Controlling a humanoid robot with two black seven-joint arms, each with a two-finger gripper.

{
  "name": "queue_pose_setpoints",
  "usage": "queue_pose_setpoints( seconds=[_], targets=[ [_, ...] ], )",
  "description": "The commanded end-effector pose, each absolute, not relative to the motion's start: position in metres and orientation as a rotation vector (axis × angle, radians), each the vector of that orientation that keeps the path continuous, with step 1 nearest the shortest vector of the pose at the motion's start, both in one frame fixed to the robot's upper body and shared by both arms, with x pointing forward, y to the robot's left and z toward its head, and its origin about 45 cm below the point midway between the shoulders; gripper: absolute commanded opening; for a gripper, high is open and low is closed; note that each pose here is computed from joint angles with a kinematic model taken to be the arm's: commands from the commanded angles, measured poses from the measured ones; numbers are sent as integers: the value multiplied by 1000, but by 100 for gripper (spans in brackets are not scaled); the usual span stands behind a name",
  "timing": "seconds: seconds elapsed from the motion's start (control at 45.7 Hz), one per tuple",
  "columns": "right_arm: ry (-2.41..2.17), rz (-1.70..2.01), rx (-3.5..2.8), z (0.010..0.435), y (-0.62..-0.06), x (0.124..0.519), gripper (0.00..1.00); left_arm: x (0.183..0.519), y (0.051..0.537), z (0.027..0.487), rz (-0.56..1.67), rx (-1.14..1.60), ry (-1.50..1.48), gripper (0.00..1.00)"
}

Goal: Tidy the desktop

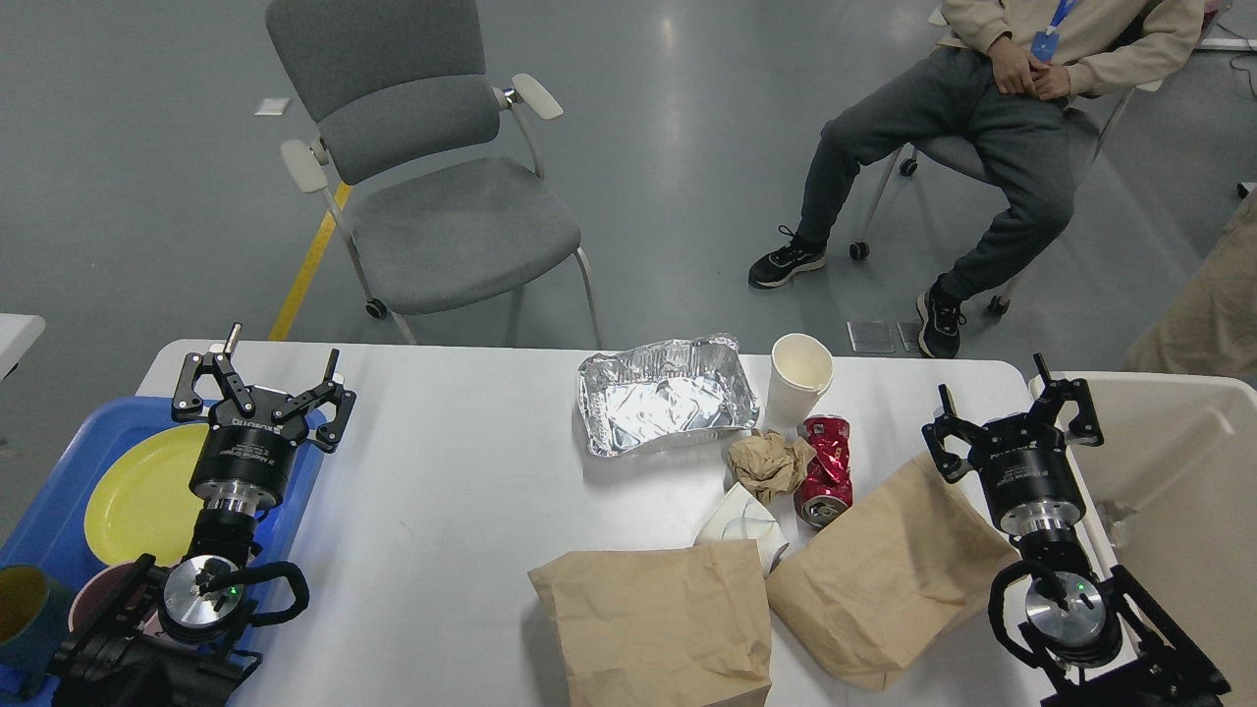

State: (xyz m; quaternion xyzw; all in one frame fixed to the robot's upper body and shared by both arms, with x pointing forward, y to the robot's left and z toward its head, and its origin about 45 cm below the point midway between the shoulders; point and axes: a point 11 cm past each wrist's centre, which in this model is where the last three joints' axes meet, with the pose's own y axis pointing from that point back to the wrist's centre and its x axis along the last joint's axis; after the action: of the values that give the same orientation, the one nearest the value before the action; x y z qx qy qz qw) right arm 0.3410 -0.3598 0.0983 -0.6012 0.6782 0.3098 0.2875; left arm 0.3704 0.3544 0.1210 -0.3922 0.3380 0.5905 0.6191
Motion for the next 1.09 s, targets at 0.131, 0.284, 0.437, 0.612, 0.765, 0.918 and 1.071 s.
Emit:
queue_pose_setpoints(
  seconds=[0.131, 0.284, 0.437, 0.612, 0.765, 0.918, 1.071],
  targets=[
    [1811, 826, -1605, 99, -360, 341, 100, 370, 354, 121, 1357, -901, 778, 96],
    [1810, 827, -1607, 99, -360, 341, 100, 370, 354, 121, 1356, -901, 780, 96],
    [1810, 827, -1607, 99, -360, 341, 100, 371, 354, 121, 1356, -901, 777, 96],
    [1809, 828, -1606, 98, -359, 341, 100, 371, 354, 121, 1356, -901, 777, 96],
    [1809, 825, -1607, 99, -360, 342, 100, 371, 354, 121, 1356, -901, 777, 96],
    [1792, 826, -1620, 104, -357, 346, 100, 370, 354, 121, 1355, -901, 778, 96],
    [1778, 838, -1568, 106, -359, 347, 100, 370, 354, 121, 1356, -901, 779, 96]
  ],
)
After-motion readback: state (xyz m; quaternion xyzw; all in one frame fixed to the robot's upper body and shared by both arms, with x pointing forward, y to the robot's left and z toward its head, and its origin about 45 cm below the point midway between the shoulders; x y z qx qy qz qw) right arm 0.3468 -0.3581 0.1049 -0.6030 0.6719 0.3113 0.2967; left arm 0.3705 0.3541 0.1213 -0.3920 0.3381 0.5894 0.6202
